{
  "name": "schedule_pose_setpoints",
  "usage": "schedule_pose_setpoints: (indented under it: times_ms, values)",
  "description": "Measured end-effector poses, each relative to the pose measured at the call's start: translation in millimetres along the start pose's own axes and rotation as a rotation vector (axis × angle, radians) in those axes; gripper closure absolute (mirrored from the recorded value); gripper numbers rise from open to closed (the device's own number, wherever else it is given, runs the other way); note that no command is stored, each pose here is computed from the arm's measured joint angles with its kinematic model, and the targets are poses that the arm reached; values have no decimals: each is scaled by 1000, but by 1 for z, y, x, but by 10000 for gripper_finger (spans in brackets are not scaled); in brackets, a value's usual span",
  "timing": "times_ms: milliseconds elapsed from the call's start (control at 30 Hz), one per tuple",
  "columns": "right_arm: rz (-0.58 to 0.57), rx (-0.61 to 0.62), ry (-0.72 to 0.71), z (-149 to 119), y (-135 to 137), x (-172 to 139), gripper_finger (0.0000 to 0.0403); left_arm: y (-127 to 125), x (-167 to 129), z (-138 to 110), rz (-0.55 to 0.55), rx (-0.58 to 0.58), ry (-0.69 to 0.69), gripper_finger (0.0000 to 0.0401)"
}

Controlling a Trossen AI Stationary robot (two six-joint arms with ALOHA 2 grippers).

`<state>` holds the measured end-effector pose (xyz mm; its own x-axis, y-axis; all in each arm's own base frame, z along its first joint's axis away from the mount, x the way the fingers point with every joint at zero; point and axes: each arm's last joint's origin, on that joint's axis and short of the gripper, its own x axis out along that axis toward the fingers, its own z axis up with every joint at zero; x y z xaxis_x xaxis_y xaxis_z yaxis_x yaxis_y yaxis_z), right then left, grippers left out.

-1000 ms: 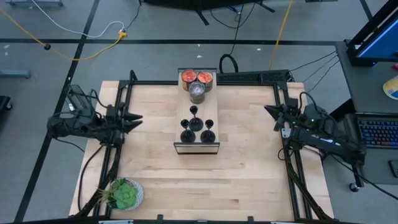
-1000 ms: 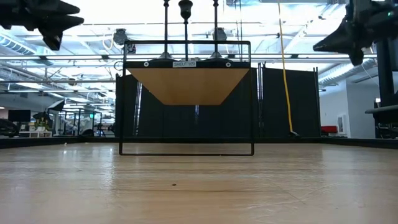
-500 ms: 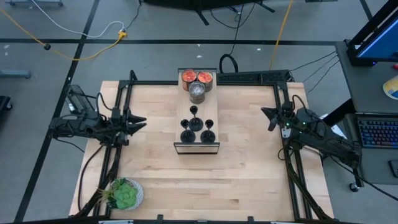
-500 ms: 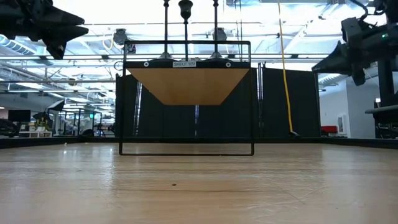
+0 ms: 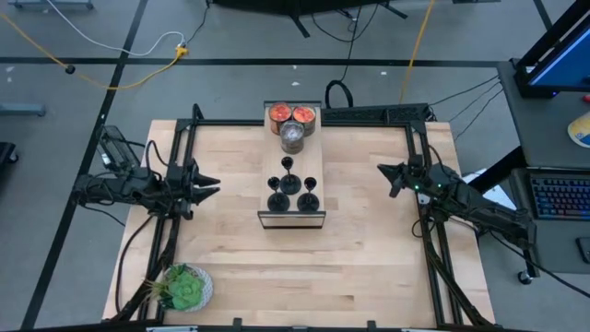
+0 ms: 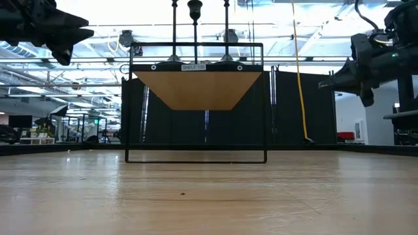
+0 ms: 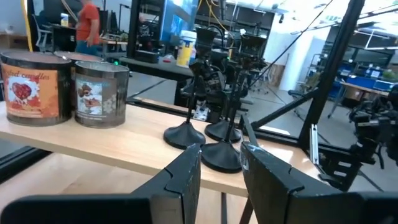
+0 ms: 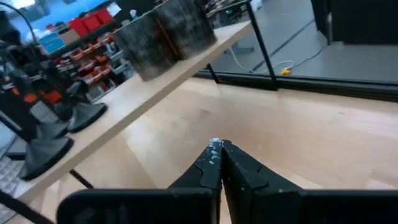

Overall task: Pick & Place candle stick holders
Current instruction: Return to Home Position

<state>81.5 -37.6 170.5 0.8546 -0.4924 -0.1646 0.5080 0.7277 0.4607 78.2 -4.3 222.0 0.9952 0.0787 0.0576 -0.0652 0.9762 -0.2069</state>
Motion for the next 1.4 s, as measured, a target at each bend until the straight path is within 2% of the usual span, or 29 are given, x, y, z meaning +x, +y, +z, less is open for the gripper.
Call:
schedule_pose_setpoints:
  times_ms: [200, 533, 933, 1167, 1267, 1400]
  values:
    - [-2, -61, 6, 4, 2, -2, 399, 1, 2, -4, 6, 43, -25, 281]
    - [-4, -42, 7, 2, 1, -2, 399, 6, 13, -41, 13, 5, -15, 281]
    - [-7, -122, 6, 3, 1, -2, 399, 9, 13, -47, 79, 1, 34, 281]
    - [-9, -158, 4, 3, 1, -2, 399, 9, 13, -47, 80, -5, 34, 281]
    - [-7, -146, 4, 3, 1, -2, 399, 9, 13, -47, 79, -6, 31, 281]
    - [-4, -60, 5, 3, 1, -2, 399, 8, 13, -47, 79, -6, 29, 281]
